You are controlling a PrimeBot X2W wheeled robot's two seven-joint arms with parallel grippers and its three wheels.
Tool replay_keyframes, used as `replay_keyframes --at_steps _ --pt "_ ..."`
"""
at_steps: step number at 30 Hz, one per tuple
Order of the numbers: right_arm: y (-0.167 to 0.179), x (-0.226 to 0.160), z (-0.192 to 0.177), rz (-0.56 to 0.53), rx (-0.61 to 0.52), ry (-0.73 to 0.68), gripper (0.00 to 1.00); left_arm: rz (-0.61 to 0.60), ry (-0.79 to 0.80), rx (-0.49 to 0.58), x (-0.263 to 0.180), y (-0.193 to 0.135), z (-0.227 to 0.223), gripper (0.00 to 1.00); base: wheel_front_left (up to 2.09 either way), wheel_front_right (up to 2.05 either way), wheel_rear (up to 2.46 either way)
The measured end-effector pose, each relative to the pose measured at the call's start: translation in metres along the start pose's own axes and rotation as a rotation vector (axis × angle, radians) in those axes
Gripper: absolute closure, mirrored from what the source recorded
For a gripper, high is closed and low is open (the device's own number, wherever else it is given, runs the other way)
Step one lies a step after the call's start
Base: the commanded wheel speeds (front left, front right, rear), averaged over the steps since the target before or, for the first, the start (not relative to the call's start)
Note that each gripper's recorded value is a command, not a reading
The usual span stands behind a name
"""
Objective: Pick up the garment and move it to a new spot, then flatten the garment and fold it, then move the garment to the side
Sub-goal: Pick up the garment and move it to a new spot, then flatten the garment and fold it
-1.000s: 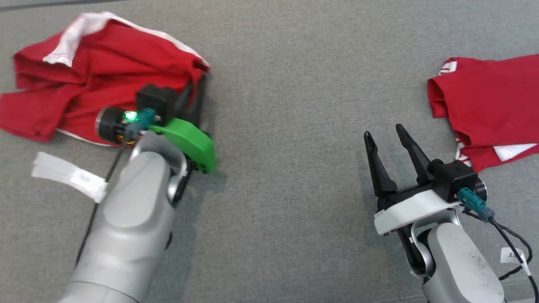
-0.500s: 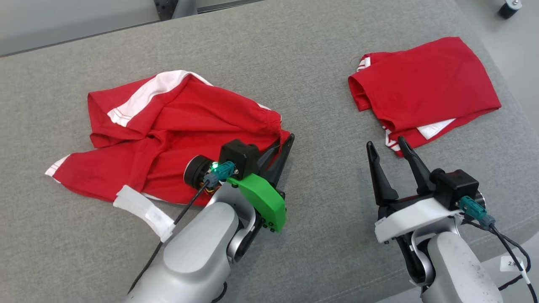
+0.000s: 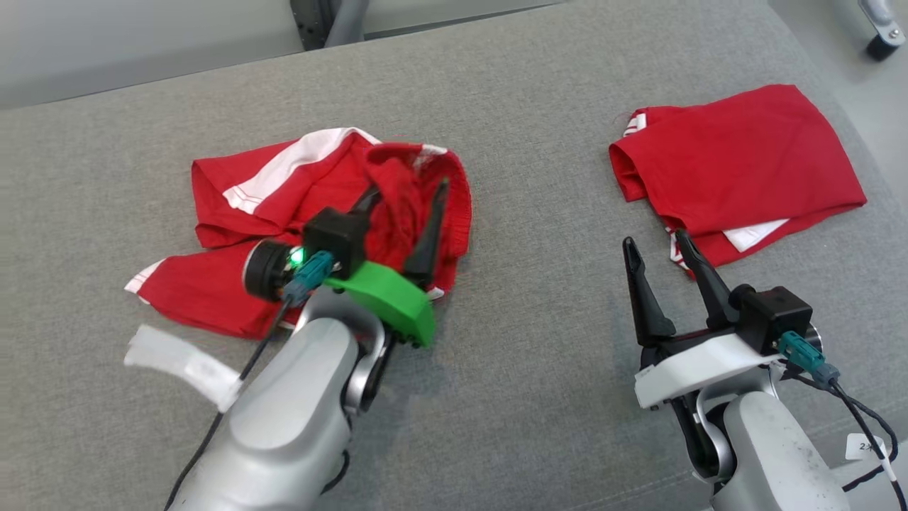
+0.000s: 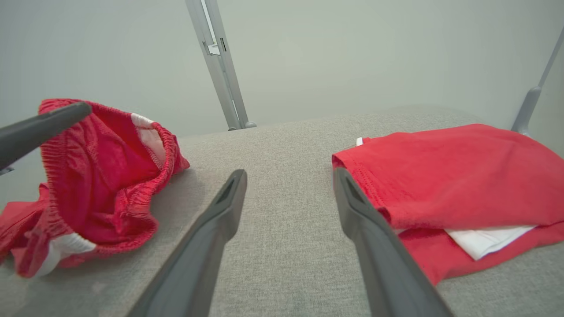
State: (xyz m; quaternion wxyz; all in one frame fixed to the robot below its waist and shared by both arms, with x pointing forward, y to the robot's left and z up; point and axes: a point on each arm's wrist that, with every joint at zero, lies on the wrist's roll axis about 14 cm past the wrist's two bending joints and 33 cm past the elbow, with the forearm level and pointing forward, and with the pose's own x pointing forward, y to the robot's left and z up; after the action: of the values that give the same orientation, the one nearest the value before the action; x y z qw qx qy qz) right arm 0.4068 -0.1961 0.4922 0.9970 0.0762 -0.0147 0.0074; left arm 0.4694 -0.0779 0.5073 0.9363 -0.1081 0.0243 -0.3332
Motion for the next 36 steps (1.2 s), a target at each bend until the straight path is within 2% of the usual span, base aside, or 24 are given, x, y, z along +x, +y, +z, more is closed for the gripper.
replay_keyframes --at_steps 4,11,15,18,23,29,36 --pt "0.012 0.001 0.003 0.033 0.006 -0.01 0.0 0.125 0.041 0.014 -0.033 0.041 -0.014 0.0 0.0 0.0 0.0" --pt "0.027 -0.004 0.008 0.072 0.013 -0.024 0.0 0.277 0.092 0.008 -0.091 0.079 -0.032 0.0 0.0 0.0 0.0" --pt "0.034 -0.007 0.014 0.094 0.013 -0.041 0.0 0.409 0.053 0.003 -0.124 0.102 -0.023 0.0 0.0 0.0 0.0" --pt "0.039 -0.013 0.015 0.105 0.014 -0.044 0.0 0.5 0.016 0.041 -0.154 0.118 -0.012 0.0 0.0 0.0 0.0" --pt "0.045 -0.024 0.019 0.122 0.017 -0.055 0.0 0.628 -0.023 0.083 -0.204 0.133 -0.002 0.0 0.0 0.0 0.0" --pt "0.052 -0.03 0.017 0.141 0.02 -0.048 0.0 0.707 -0.018 0.109 -0.241 0.138 -0.006 0.0 0.0 0.0 0.0" --pt "0.058 -0.026 0.008 0.16 0.012 -0.022 0.0 0.706 0.003 0.084 -0.243 0.135 -0.018 0.0 0.0 0.0 0.0"
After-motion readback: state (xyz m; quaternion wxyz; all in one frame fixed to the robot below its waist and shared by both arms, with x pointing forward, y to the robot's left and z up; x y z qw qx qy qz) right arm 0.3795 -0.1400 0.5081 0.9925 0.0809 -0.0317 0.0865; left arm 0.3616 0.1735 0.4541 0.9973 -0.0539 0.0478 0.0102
